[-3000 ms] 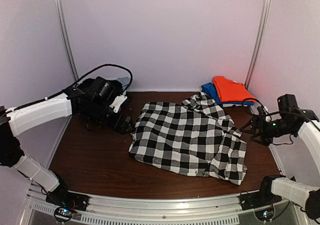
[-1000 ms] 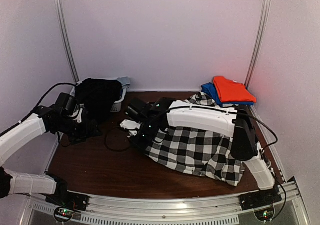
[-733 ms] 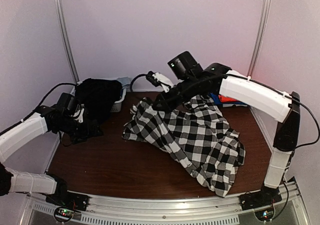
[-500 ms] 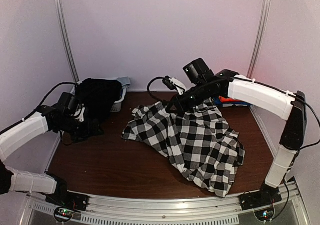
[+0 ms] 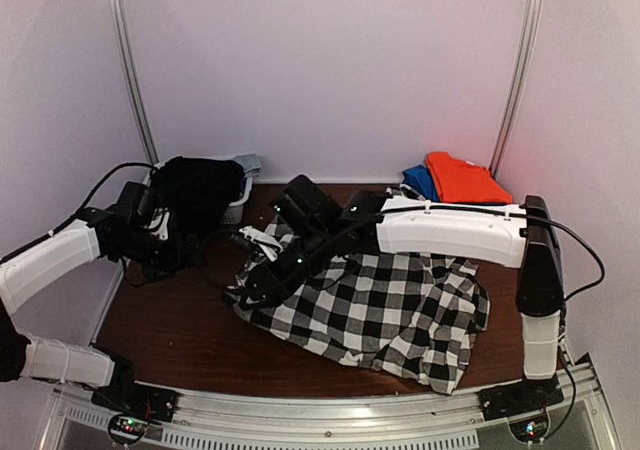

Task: Fold and stack the mixed laundry pile
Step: Smooth out the flattened shirt at the center of the board.

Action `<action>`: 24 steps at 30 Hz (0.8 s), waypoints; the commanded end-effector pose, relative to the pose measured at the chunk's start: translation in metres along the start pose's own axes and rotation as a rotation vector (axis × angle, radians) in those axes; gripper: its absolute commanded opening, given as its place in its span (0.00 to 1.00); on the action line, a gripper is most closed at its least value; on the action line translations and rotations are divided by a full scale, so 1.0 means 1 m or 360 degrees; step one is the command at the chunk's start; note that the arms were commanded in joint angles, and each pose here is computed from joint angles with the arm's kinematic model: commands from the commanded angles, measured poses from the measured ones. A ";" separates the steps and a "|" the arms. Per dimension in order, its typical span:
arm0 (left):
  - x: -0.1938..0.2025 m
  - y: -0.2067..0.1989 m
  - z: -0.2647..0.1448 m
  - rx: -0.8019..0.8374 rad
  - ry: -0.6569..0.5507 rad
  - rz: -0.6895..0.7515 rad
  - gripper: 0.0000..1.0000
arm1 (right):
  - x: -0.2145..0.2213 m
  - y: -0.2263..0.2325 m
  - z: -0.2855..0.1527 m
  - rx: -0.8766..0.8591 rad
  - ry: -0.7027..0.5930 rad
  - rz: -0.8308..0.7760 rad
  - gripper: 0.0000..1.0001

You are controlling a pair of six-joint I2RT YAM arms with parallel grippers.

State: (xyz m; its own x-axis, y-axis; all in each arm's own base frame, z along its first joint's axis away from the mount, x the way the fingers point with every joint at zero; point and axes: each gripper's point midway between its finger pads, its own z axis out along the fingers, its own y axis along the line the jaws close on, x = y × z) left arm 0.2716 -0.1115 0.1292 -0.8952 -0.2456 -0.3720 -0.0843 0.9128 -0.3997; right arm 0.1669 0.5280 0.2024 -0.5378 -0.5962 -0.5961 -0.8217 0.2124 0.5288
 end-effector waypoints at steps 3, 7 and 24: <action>-0.034 -0.037 -0.015 0.0229 -0.0106 0.0193 0.98 | -0.017 -0.023 -0.095 0.0105 -0.0285 0.0207 0.56; -0.023 -0.077 -0.004 0.0408 -0.0022 0.0442 0.98 | 0.056 -0.100 -0.159 0.0464 -0.0336 0.0619 0.54; 0.089 -0.072 0.107 0.0112 0.0680 0.0766 0.60 | 0.248 -0.228 -0.196 0.1030 -0.0102 0.1400 0.53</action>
State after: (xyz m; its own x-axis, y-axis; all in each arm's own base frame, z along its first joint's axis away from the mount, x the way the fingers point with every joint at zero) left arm 0.2637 -0.2521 0.0563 -0.9039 0.3609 -0.2297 0.4231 0.8334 -0.3555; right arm 0.2334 0.1777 0.0728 -0.9821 0.0090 -0.1883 -0.0716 0.9061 0.4169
